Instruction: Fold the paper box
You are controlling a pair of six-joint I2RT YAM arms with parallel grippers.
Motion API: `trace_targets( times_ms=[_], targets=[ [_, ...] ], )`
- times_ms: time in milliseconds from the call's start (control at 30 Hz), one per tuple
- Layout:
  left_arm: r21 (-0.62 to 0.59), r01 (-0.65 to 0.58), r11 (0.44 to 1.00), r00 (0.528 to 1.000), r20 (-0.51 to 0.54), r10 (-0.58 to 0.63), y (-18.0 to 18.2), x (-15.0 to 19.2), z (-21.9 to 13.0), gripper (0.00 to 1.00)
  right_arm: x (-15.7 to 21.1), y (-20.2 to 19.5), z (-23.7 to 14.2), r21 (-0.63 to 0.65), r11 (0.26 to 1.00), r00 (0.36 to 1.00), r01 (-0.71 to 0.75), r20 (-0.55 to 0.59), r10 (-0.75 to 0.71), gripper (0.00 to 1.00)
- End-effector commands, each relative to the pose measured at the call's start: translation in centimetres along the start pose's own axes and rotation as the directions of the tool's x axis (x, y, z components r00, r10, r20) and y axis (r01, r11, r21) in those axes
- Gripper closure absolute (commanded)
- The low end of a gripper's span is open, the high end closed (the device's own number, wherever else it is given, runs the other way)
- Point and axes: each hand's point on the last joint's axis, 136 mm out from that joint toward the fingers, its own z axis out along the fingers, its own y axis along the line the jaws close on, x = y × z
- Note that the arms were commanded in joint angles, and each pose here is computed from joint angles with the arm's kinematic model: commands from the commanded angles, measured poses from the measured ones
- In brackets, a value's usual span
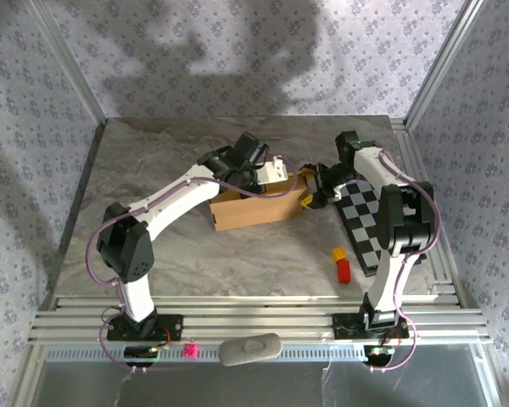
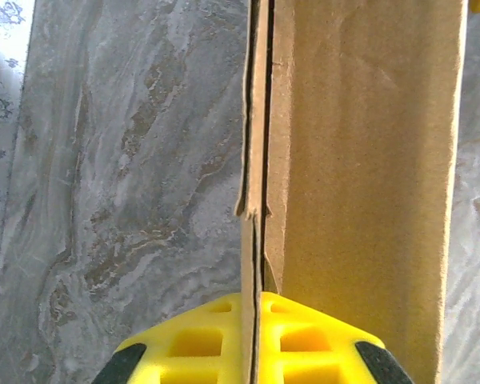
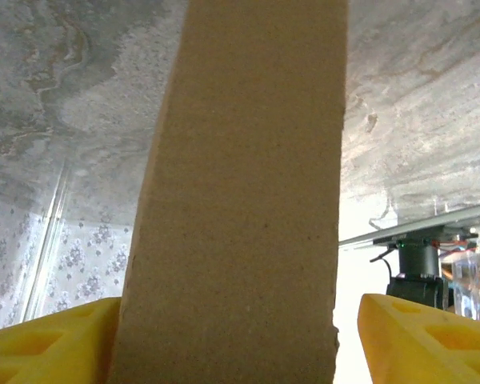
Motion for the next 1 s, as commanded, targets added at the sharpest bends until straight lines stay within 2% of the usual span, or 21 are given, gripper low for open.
trace_targets(
  times_ms=[0,133,267,367,400,467,500,567,633,700,800,867,933,967],
  targets=[
    [0.031,0.014,0.999,0.998,-0.069,-0.012,-0.2,2.4,2.1,1.00,0.3,1.1,-1.0,-0.023,1.000,1.000,0.016,0.016,-0.016,0.18],
    [0.029,0.039,0.999,0.997,-0.075,-0.037,0.8,3.2,2.7,1.00,0.2,2.7,-3.0,-0.072,0.995,0.995,0.073,0.074,-0.067,0.13],
    [0.025,0.057,0.998,0.996,-0.073,-0.055,1.6,3.8,3.2,1.00,0.3,5.3,-6.1,-0.143,0.962,0.959,0.231,0.199,-0.201,0.12],
    [0.022,0.059,0.998,0.996,-0.063,-0.058,2.0,3.7,3.1,1.00,0.8,7.2,-8.9,-0.155,0.886,0.869,0.438,0.325,-0.372,0.14],
    [0.017,0.061,0.998,0.996,-0.060,-0.060,2.2,3.7,3.0,1.00,1.2,7.9,-10.0,-0.143,0.836,0.809,0.530,0.380,-0.448,0.19],
    [0.021,0.063,0.998,0.997,-0.049,-0.062,2.3,3.4,2.7,1.00,2.2,8.3,-12.2,-0.035,0.711,0.634,0.702,0.486,-0.602,0.27],
    [0.022,0.065,0.998,0.997,-0.042,-0.064,2.3,3.2,2.5,1.00,2.8,8.3,-13.0,0.048,0.625,0.513,0.779,0.523,-0.680,0.33],
    [0.032,0.064,0.997,0.998,-0.029,-0.063,2.1,3.0,2.2,1.00,4.1,8.0,-13.7,0.232,0.415,0.236,0.880,0.544,-0.805,0.38],
    [0.043,0.057,0.997,0.998,-0.023,-0.056,1.9,3.0,2.1,1.00,5.6,7.7,-13.7,0.415,0.122,-0.111,0.902,0.495,-0.862,0.45],
    [0.049,0.055,0.997,0.998,-0.022,-0.054,1.7,3.0,2.0,1.00,7.1,7.1,-13.3,0.486,-0.100,-0.335,0.868,0.425,-0.841,0.55],
    [0.052,0.057,0.997,0.998,-0.016,-0.057,1.6,3.0,1.8,1.00,7.9,6.3,-12.8,0.532,-0.309,-0.543,0.789,0.367,-0.755,0.58],
    [0.053,0.057,0.997,0.998,-0.009,-0.057,1.7,2.8,1.4,1.00,8.0,5.2,-11.5,0.548,-0.478,-0.689,0.686,0.280,-0.668,0.58],
    [0.051,0.057,0.997,0.998,0.001,-0.057,1.7,2.6,1.0,1.00,7.3,3.8,-10.3,0.539,-0.613,-0.788,0.577,0.170,-0.592,0.56],
    [0.052,0.056,0.997,0.998,0.004,-0.056,1.7,2.6,0.9,1.00,6.9,3.4,-9.9,0.535,-0.646,-0.809,0.545,0.134,-0.572,0.56]
  ],
)
